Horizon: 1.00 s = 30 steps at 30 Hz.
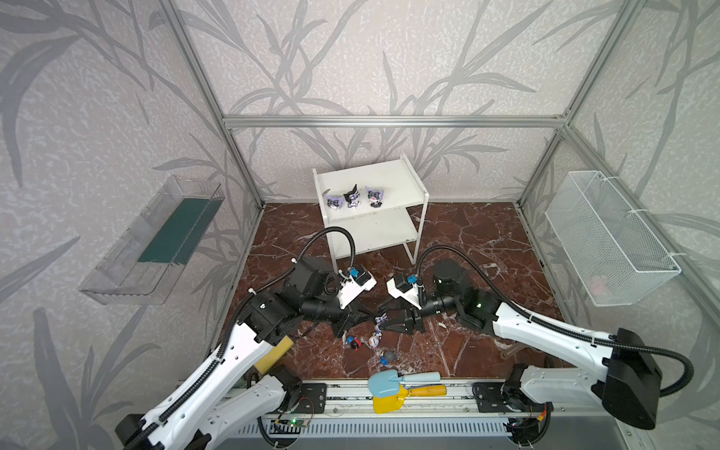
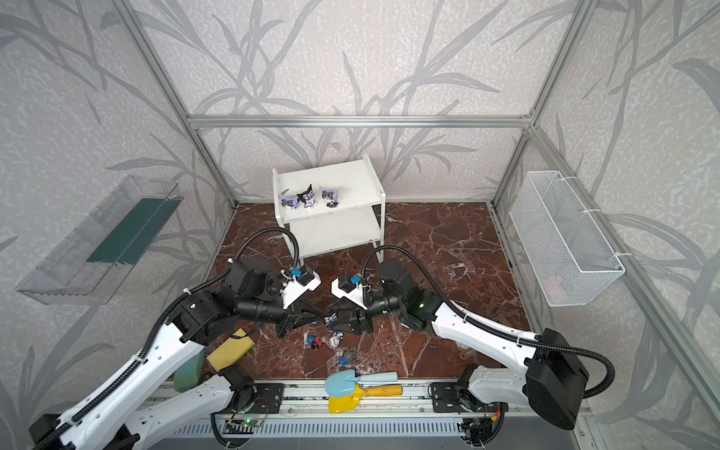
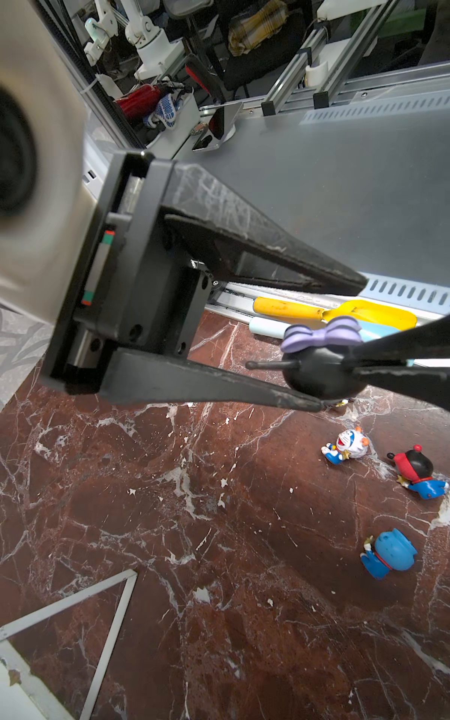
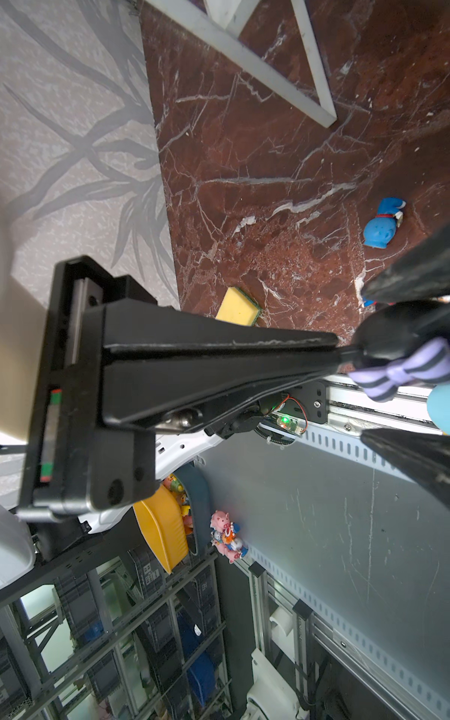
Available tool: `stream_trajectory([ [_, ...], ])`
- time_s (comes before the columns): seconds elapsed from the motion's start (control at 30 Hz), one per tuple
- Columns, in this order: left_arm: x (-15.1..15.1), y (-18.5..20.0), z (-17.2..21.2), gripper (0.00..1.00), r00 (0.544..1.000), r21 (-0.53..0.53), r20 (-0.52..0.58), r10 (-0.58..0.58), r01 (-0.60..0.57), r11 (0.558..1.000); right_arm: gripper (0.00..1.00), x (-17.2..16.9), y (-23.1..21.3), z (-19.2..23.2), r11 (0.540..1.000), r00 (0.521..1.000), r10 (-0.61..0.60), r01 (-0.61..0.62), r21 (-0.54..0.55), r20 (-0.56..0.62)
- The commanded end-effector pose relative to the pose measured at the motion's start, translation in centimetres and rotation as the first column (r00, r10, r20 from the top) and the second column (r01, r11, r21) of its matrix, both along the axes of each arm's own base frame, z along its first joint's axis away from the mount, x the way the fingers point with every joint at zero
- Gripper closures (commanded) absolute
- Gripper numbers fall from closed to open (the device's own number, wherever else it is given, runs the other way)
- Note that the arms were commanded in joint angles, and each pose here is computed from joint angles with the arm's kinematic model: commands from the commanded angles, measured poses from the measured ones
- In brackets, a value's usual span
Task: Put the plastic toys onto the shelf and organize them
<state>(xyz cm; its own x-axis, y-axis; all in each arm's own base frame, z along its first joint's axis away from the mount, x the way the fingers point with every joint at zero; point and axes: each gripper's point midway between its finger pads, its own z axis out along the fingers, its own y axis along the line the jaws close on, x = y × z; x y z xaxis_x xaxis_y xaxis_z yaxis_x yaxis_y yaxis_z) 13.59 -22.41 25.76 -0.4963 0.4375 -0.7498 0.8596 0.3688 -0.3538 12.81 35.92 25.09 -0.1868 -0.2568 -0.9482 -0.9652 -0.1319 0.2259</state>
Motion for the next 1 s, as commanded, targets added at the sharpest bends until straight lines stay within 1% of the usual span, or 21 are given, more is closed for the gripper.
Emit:
stream_trajectory([
  [0.0,0.3,-0.1,2.0,1.0,0.997,-0.04,0.079,-0.004,0.007,0.999,0.47,-0.3,0.3,0.7,1.0,1.0,0.019,-0.019,0.01,0.007],
  [0.3,0.3,0.1,2.3,1.0,0.996,-0.046,0.094,0.006,-0.002,0.999,0.41,0.0,0.6,0.2,1.0,1.0,0.008,-0.008,-0.002,0.011],
  [0.4,0.2,0.1,2.3,1.0,0.996,-0.049,0.092,0.006,-0.001,0.999,0.41,0.2,0.8,0.3,1.0,1.0,-0.001,0.001,0.005,0.021],
  [0.5,0.3,0.1,2.3,1.0,0.995,-0.049,0.096,0.007,-0.003,0.999,0.46,0.2,0.9,0.5,1.0,1.0,-0.004,0.003,0.011,0.025],
  [0.57,0.3,0.1,2.3,1.0,0.995,-0.048,0.096,0.008,-0.004,0.999,0.55,0.4,1.0,0.5,1.0,0.999,-0.014,0.013,0.013,0.03],
  [0.67,0.3,0.2,2.2,1.0,0.995,-0.046,0.095,0.012,-0.007,0.999,0.64,0.5,1.0,0.7,1.0,0.999,-0.022,0.022,0.019,0.037],
  [0.77,0.4,0.2,2.3,1.0,0.995,-0.045,0.1,0.016,-0.012,0.999,0.69,0.7,0.9,0.8,0.999,0.998,-0.042,0.041,0.018,0.048],
  [0.83,0.6,0.3,2.4,1.0,0.994,-0.043,0.108,0.032,-0.027,0.999,0.7,1.1,0.8,0.9,0.998,0.996,-0.067,0.066,0.015,0.061],
  [0.87,0.9,0.4,2.4,0.93,0.993,-0.038,0.111,0.048,-0.044,0.998,0.71,1.5,0.7,1.0,0.996,0.994,-0.086,0.085,0.014,0.069],
  [0.9,1.0,0.5,2.4,0.83,0.992,-0.036,0.116,0.058,-0.054,0.998,0.71,1.8,0.7,1.2,0.995,0.991,-0.104,0.103,0.018,0.079],
  [0.93,1.1,0.6,2.5,0.66,0.99,-0.034,0.121,0.07,-0.066,0.997,0.71,2.3,0.5,1.6,0.991,0.988,-0.13,0.128,0.026,0.088],
  [0.97,1.3,0.8,2.5,0.55,0.988,-0.033,0.129,0.087,-0.083,0.996,0.71,2.7,0.4,2.1,0.989,0.984,-0.146,0.143,0.039,0.098],
])
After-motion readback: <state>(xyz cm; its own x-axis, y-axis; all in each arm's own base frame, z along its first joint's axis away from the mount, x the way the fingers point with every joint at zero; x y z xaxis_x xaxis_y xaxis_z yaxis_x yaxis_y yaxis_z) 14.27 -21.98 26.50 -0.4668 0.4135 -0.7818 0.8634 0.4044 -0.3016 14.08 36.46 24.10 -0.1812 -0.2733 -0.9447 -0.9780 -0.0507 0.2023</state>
